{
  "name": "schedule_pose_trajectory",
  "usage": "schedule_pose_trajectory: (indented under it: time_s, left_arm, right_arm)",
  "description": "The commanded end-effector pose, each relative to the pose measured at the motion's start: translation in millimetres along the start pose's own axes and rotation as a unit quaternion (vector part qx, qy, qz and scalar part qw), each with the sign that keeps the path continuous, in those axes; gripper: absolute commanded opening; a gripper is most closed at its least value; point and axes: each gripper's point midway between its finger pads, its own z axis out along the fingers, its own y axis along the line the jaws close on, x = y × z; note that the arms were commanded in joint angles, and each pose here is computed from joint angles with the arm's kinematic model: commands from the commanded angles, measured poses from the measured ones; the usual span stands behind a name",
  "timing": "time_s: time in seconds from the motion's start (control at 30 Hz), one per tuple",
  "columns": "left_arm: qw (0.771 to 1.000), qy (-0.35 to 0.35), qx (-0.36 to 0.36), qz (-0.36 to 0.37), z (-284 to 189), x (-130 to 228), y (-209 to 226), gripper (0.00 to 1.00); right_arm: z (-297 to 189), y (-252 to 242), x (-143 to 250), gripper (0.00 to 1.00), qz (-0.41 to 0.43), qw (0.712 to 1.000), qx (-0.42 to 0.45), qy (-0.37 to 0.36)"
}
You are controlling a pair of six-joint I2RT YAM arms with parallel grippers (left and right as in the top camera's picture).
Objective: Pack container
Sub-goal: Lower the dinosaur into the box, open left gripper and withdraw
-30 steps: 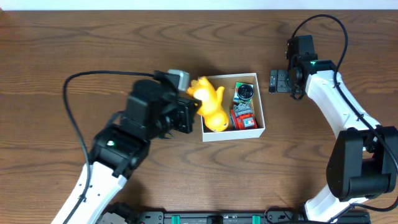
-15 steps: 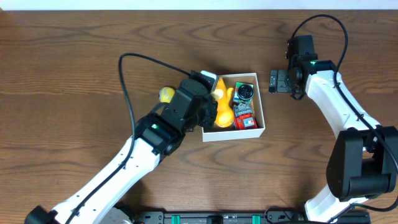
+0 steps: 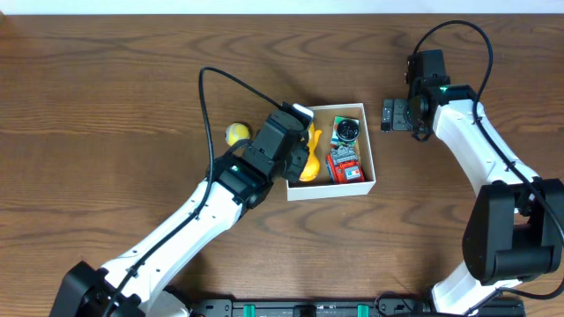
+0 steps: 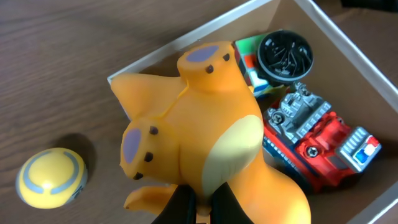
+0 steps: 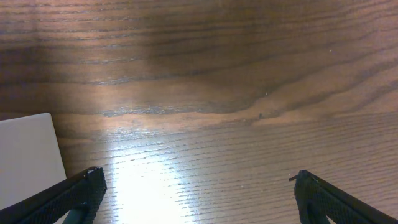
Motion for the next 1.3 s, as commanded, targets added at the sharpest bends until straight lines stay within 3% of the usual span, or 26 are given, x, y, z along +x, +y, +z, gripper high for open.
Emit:
schedule_pose_trajectory:
  time_s: [0.0,0.7,0.8,0.9,0.97,1.07,1.27]
  left_arm:
    - [1.000,-0.007,0.005,0.019,-1,-5,-7,0.06]
    - [0.999,0.012,0.017,0.026,9,7,-25,0.08]
    - [0.999,0.015,0.017,0.026,11,8,-24,0.17]
    - [0.999,0.014,0.017,0.026,10,8,-24,0.42]
    - [0.999,0.014,0.017,0.026,10,8,-24,0.50]
    - [0.999,0.014,0.016,0.026,10,7,-24,0.58]
    - [1.000,-0.003,0.000,0.024,3,-1,-18,0.61]
  right_arm:
    - [2,-4,1,0.99,0.011,1.000,0.006,0.002]
    - [2,-4,1,0.99,0.011,1.000,0.006,0.002]
    - [2,-4,1,0.99,0.011,1.000,0.006,0.002]
    - [2,-4,1,0.99,0.011,1.000,0.006,0.002]
    - [2,-4,1,0.99,0.011,1.000,0.006,0.002]
    - [2,-4,1,0.99,0.011,1.000,0.006,0.002]
    - [2,-4,1,0.99,0.011,1.000,0.006,0.002]
